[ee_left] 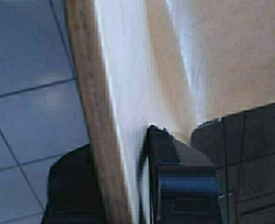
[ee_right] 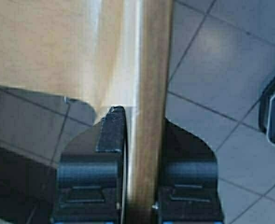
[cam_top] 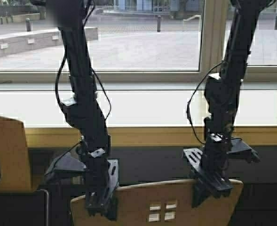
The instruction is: Push the chairs under the table
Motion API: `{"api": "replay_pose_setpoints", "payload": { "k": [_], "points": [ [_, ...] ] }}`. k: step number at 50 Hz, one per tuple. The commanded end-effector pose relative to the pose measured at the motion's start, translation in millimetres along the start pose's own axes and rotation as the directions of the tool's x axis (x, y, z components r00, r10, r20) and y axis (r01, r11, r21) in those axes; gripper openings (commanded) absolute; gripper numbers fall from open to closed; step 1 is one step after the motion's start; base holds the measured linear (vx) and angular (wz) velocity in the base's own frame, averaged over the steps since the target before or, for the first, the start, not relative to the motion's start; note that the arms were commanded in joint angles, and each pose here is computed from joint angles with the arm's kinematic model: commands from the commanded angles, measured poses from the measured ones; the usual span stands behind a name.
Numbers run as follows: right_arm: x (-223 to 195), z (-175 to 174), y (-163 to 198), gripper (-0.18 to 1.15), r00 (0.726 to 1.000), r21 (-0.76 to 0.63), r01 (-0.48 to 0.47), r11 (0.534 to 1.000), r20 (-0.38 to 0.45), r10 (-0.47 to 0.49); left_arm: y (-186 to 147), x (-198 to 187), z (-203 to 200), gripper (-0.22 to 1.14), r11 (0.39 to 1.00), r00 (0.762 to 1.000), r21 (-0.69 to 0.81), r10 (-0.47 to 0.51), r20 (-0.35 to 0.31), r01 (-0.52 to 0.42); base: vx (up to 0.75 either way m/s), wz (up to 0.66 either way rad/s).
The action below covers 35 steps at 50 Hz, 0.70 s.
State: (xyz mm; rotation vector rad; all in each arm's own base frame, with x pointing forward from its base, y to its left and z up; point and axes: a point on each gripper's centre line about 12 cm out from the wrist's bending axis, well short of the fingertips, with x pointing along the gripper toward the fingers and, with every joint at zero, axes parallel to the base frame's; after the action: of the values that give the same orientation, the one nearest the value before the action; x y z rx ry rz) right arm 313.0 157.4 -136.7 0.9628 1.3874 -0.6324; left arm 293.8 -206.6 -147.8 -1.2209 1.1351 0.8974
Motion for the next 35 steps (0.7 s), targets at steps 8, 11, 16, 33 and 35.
{"api": "replay_pose_setpoints", "payload": {
  "k": [8,11,16,33,35],
  "points": [
    [3.9,-19.3,1.4,0.04,0.999,-0.155,0.005,0.988,-0.043,-0.012,-53.3,-21.2,34.5,0.04,0.993,0.995,0.048,-0.105,0.004,0.104,0.1,0.04],
    [3.6,-20.9,1.9,0.04,0.999,-0.161,0.004,0.987,-0.044,-0.012,-59.3,-21.5,36.0,0.04,0.992,0.993,0.053,-0.118,0.005,0.118,0.13,0.04],
    [5.4,-20.6,1.2,0.04,0.999,-0.161,0.007,0.987,-0.043,-0.014,-68.2,-20.6,36.8,0.04,0.99,0.991,0.055,-0.131,-0.005,0.131,0.16,0.02],
    [8.0,-22.1,-1.6,0.04,0.998,-0.16,0.016,0.987,-0.056,-0.025,-65.0,-28.5,36.9,0.04,0.99,0.992,0.062,-0.123,-0.015,0.124,0.19,0.03],
    [7.6,-22.2,-2.3,0.04,0.998,-0.159,0.017,0.987,-0.057,-0.026,-63.7,-28.8,37.3,0.04,0.991,0.993,0.062,-0.121,-0.014,0.121,0.23,0.01]
  ]
}}
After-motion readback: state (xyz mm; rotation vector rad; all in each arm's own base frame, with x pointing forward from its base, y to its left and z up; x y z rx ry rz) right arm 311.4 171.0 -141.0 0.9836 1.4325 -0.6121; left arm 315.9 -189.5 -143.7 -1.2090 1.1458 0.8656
